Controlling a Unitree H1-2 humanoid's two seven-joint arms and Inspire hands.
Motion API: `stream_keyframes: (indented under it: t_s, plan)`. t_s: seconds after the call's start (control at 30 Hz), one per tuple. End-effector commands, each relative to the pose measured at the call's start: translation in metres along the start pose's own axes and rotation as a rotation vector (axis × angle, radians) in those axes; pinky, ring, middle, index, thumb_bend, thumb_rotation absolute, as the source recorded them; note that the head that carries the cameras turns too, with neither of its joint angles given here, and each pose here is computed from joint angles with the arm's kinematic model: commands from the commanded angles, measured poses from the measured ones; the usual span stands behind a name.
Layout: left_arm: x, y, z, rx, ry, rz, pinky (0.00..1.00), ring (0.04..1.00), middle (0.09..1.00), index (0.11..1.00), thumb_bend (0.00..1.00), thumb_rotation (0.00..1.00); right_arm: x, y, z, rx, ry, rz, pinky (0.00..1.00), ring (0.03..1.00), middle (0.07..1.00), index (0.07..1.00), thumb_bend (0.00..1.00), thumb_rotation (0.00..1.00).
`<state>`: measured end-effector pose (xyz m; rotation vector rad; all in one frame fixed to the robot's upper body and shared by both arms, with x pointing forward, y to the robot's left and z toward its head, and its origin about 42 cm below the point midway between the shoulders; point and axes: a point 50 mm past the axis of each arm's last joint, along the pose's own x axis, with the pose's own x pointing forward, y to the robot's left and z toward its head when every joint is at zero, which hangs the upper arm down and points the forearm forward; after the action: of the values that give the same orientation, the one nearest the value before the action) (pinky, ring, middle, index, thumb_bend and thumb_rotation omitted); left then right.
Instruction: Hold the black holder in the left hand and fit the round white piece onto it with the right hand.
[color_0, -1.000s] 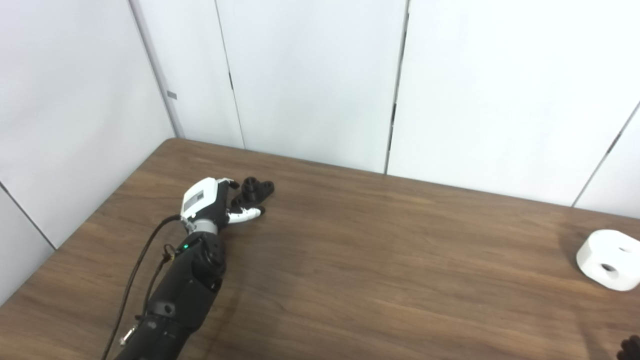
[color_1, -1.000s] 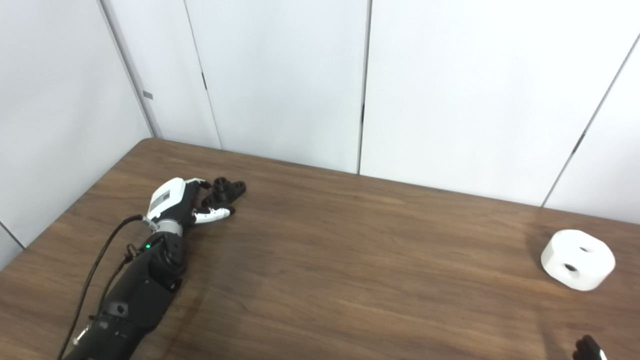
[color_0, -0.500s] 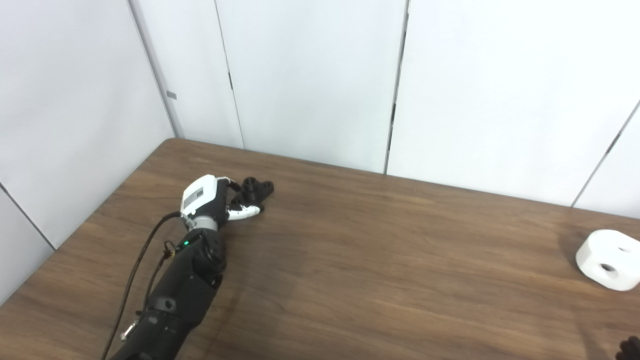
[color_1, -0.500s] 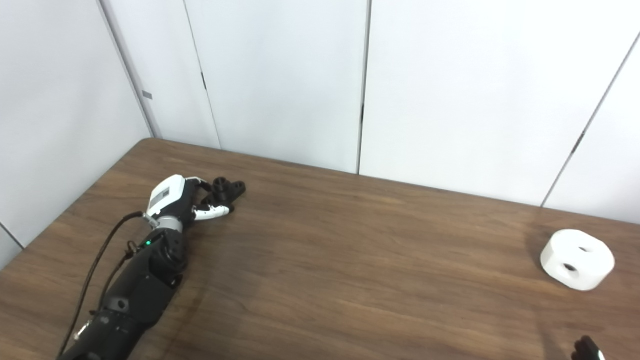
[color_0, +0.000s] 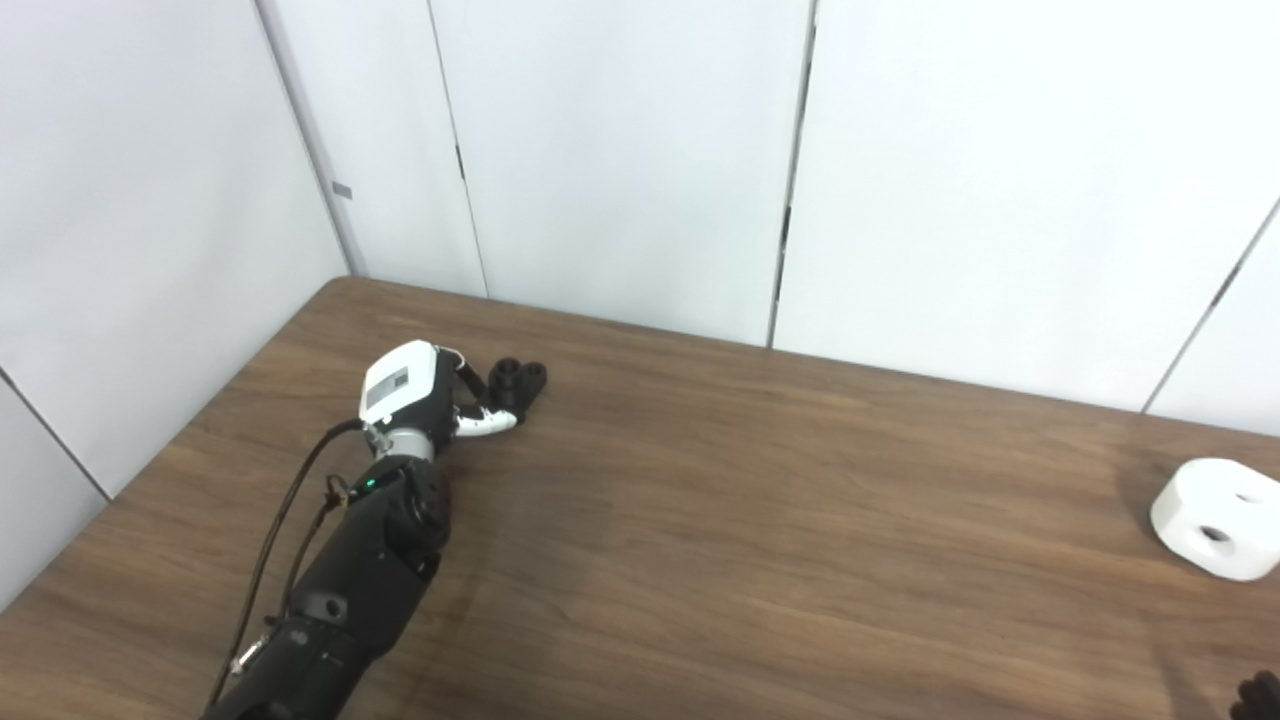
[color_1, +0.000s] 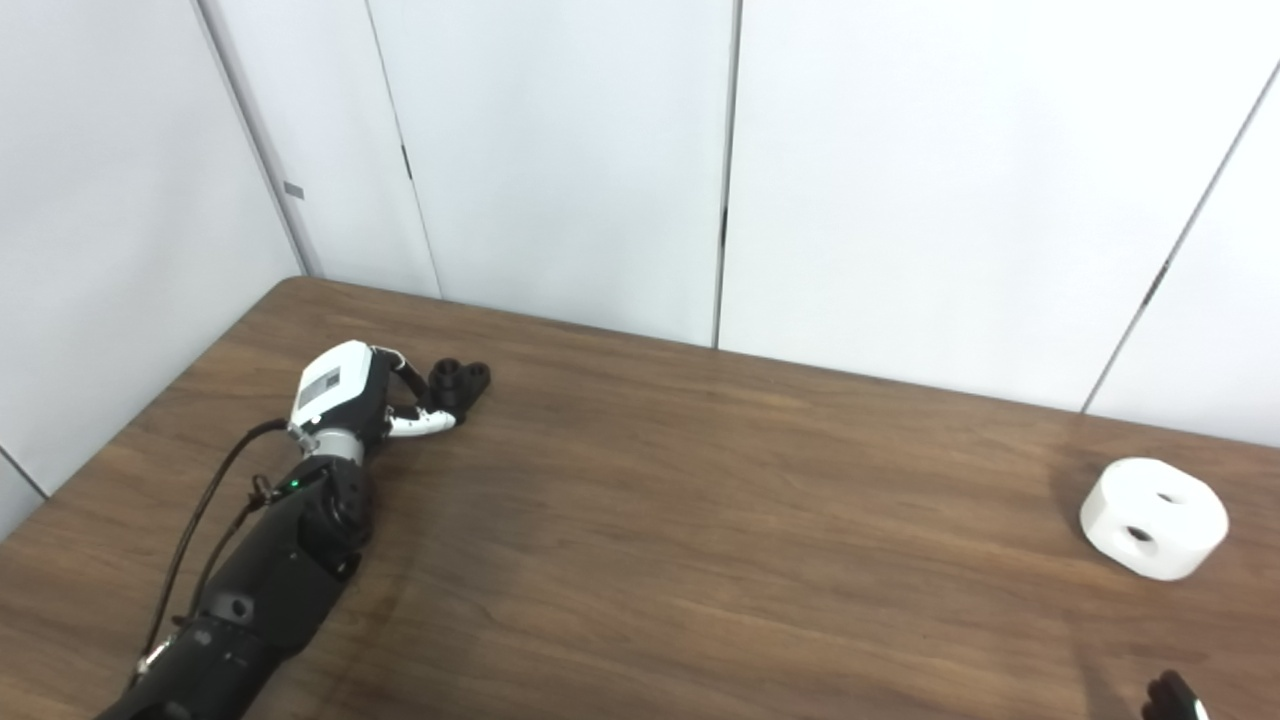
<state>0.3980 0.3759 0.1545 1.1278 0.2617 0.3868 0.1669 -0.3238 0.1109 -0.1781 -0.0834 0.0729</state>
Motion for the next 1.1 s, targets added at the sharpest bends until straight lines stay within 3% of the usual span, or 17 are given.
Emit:
stream_keyframes:
  t_s: [0.0, 0.4, 0.63, 1.07]
  plan:
    - [0.01, 0.017, 0.0, 0.032, -0.02, 0.058, 0.94, 0.88, 0.762, 0.488, 0.52, 0.05, -0.01, 0.008, -0.01, 0.034, 0.047, 0.009, 1.0, 1.0, 1.0, 1.0, 0.63, 1.0]
    - [0.004, 0.014, -0.003, 0.004, -0.039, 0.061, 0.91, 0.866, 0.763, 0.488, 0.52, 0.05, -0.006, 0.013, -0.009, 0.046, 0.051, 0.007, 1.0, 1.0, 1.0, 1.0, 0.63, 1.0]
    - [-0.014, 0.015, -0.001, -0.027, -0.056, 0.055, 0.9, 0.878, 0.777, 0.489, 0.52, 0.05, -0.004, 0.013, -0.01, 0.047, 0.039, 0.008, 1.0, 1.0, 1.0, 1.0, 0.63, 1.0]
    - [-0.064, -0.004, 0.018, -0.062, -0.176, -0.083, 0.85, 0.89, 0.808, 0.49, 0.51, 0.05, -0.003, 0.019, -0.008, 0.044, 0.028, -0.002, 1.0, 1.0, 1.0, 1.0, 0.62, 1.0]
